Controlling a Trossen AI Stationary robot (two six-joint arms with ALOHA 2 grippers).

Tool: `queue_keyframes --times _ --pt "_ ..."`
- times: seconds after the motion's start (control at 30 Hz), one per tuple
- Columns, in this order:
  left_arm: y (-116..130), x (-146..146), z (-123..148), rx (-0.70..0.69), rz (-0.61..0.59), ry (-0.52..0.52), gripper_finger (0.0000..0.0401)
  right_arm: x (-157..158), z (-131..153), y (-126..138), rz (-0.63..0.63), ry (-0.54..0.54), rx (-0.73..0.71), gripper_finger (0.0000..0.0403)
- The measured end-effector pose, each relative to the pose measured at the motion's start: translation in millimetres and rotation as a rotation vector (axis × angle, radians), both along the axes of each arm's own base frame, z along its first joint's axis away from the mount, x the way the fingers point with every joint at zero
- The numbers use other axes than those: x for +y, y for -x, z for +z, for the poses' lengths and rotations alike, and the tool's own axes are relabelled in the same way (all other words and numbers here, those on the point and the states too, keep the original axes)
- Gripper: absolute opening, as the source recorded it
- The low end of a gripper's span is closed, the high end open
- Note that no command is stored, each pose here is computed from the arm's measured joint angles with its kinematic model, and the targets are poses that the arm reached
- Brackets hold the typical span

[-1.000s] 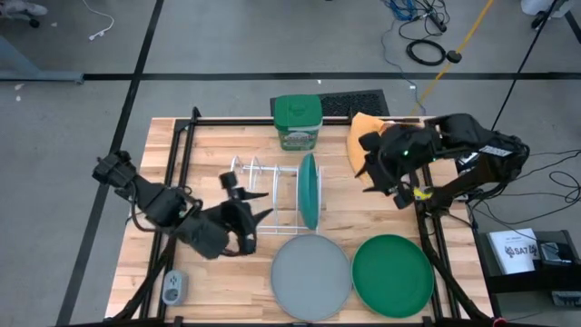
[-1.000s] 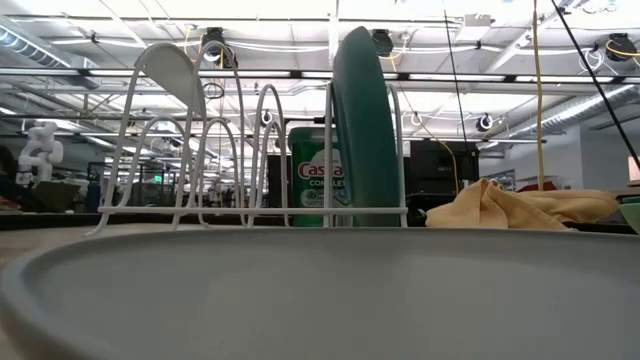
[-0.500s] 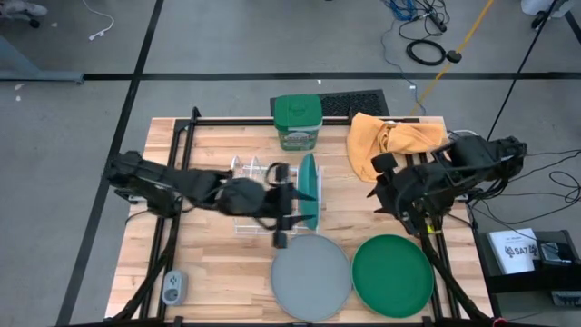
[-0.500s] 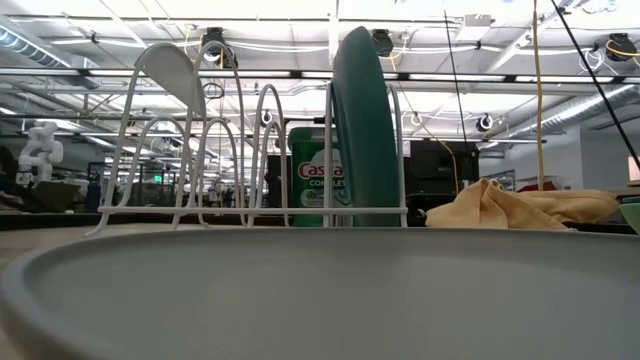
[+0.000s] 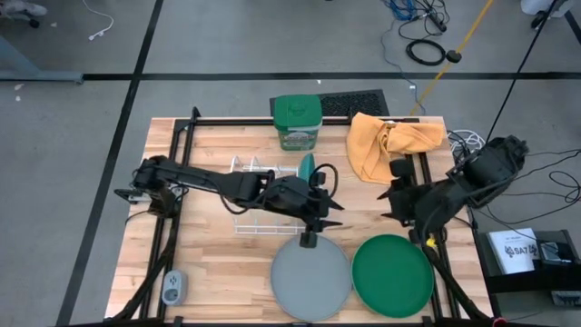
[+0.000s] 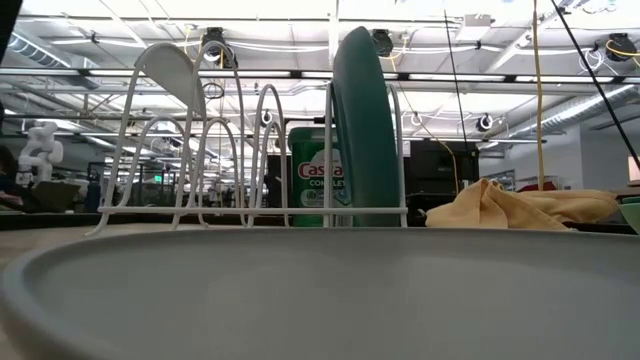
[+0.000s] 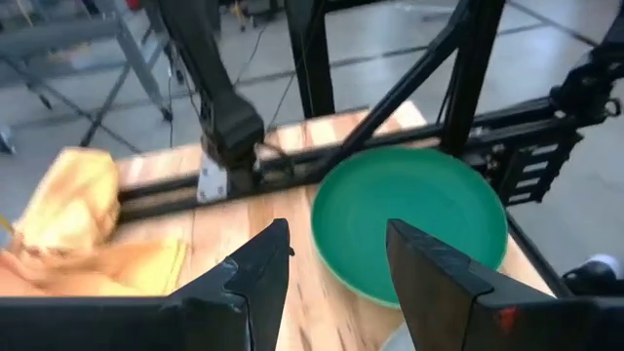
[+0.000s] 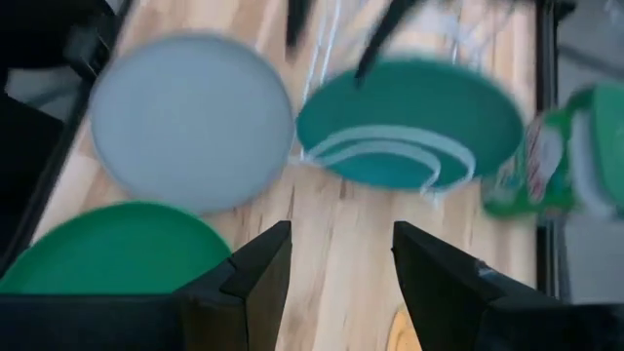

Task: Sort dishes
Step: Put the dark green plate into the dish rack

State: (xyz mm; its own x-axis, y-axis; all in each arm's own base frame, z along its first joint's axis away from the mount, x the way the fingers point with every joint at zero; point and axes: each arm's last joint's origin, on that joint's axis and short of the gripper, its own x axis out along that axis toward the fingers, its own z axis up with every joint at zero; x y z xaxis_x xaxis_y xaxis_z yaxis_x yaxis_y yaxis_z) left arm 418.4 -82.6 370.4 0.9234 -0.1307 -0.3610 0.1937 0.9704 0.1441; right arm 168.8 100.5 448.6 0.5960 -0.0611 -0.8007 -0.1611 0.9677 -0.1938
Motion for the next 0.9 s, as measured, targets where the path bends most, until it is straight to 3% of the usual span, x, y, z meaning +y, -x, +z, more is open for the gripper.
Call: queue_keyframes --times 0.13,0.33,0.47,0.63,0.9 --pt "19 3 30 -0.068 -0.008 -0.016 0.0173 7 -25 -4 -0.068 0.001 0.096 0.0173" --pt "82 -4 86 -0.177 0.027 -0.077 0.0173 23 -76 -12 -0.108 -0.020 0.228 0.0173" --pt "123 -19 110 -0.230 0.079 -0.136 0.0173 31 -120 -18 -0.116 -0.104 0.343 0.0173" --pt "153 -38 117 -0.222 0.146 -0.199 0.0173 35 -171 -18 -0.144 -0.159 0.440 0.0173" --pt "162 -61 101 -0.152 0.220 -0.294 0.0173 21 -237 -1 -0.203 -0.091 0.559 0.0173"
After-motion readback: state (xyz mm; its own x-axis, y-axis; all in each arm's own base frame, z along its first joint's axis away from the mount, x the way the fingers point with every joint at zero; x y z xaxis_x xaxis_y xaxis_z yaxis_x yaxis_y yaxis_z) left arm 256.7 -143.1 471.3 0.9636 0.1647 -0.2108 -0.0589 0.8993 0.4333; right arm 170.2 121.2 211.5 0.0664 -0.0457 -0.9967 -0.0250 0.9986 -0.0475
